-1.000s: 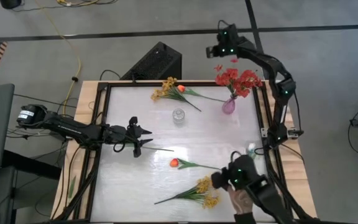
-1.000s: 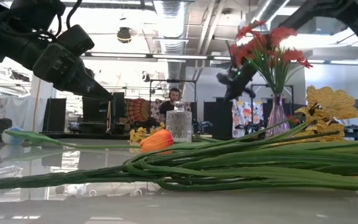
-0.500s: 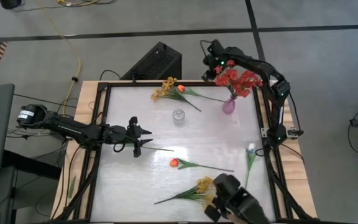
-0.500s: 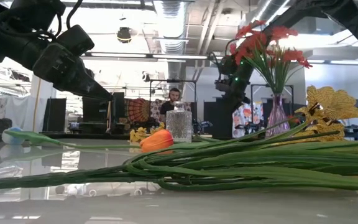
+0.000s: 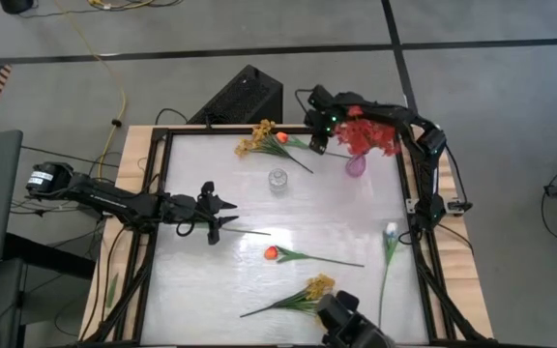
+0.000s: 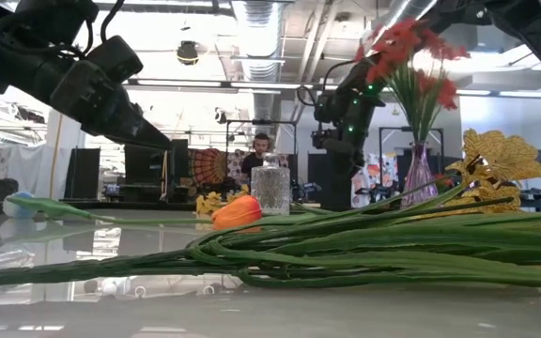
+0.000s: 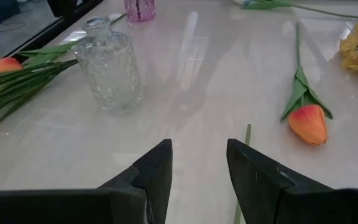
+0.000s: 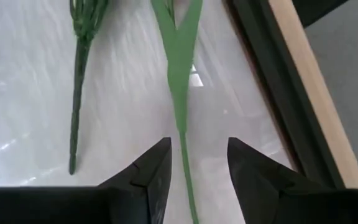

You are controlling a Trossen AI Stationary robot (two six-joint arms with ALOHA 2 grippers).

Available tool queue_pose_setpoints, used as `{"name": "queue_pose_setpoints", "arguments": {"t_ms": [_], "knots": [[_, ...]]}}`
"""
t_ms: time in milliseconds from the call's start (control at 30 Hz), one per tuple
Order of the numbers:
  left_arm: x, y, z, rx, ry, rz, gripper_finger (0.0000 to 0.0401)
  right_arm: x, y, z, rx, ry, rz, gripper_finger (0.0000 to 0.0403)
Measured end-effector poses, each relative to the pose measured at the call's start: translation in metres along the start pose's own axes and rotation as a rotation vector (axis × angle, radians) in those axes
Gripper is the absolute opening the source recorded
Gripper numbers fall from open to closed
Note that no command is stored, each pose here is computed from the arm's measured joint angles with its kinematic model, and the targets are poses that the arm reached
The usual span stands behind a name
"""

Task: Sort flowers into vase by color
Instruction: Put the top orange flower into the pink flower vase

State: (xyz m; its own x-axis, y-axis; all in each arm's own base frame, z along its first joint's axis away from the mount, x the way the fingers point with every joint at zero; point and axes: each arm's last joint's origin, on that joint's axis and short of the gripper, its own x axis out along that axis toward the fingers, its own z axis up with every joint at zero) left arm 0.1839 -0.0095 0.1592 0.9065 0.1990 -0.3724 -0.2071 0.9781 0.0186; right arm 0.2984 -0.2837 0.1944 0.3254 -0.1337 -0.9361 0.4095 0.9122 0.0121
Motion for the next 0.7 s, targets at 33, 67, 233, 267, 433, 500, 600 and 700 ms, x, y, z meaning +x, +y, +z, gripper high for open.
{"name": "queue_pose_setpoints", "arguments": {"t_ms": [33, 67, 233, 267, 433, 500, 600, 700], "knots": [[0.000, 0.000, 0.000, -0.003, -0.001, -0.008, 0.0143, 0.002, 0.001, -0.001, -0.001, 0.005, 0.002, 0.0183], [0.000, 0.000, 0.000, -0.004, -0.003, -0.015, 0.0143, 0.005, 0.003, -0.003, -0.004, 0.012, 0.005, 0.0182], [0.000, -0.001, 0.002, -0.008, -0.016, -0.045, 0.0143, 0.016, 0.007, -0.012, -0.001, 0.032, 0.013, 0.0178], [0.000, -0.002, 0.002, -0.009, -0.017, -0.045, 0.0143, 0.018, 0.009, -0.013, -0.005, 0.026, 0.012, 0.0178], [0.000, -0.001, 0.002, -0.008, -0.017, -0.045, 0.0143, 0.030, 0.016, -0.018, -0.035, 0.032, -0.031, 0.0177], [0.000, -0.001, 0.002, -0.008, -0.017, -0.045, 0.0143, 0.033, 0.019, -0.019, -0.056, 0.031, -0.050, 0.0177], [0.000, -0.002, 0.002, -0.008, -0.017, -0.045, 0.0143, 0.036, 0.021, -0.022, -0.063, 0.050, -0.088, 0.0177], [0.000, -0.002, 0.002, -0.008, -0.016, -0.045, 0.0143, 0.039, 0.020, -0.026, -0.061, 0.058, -0.088, 0.0177]]}}
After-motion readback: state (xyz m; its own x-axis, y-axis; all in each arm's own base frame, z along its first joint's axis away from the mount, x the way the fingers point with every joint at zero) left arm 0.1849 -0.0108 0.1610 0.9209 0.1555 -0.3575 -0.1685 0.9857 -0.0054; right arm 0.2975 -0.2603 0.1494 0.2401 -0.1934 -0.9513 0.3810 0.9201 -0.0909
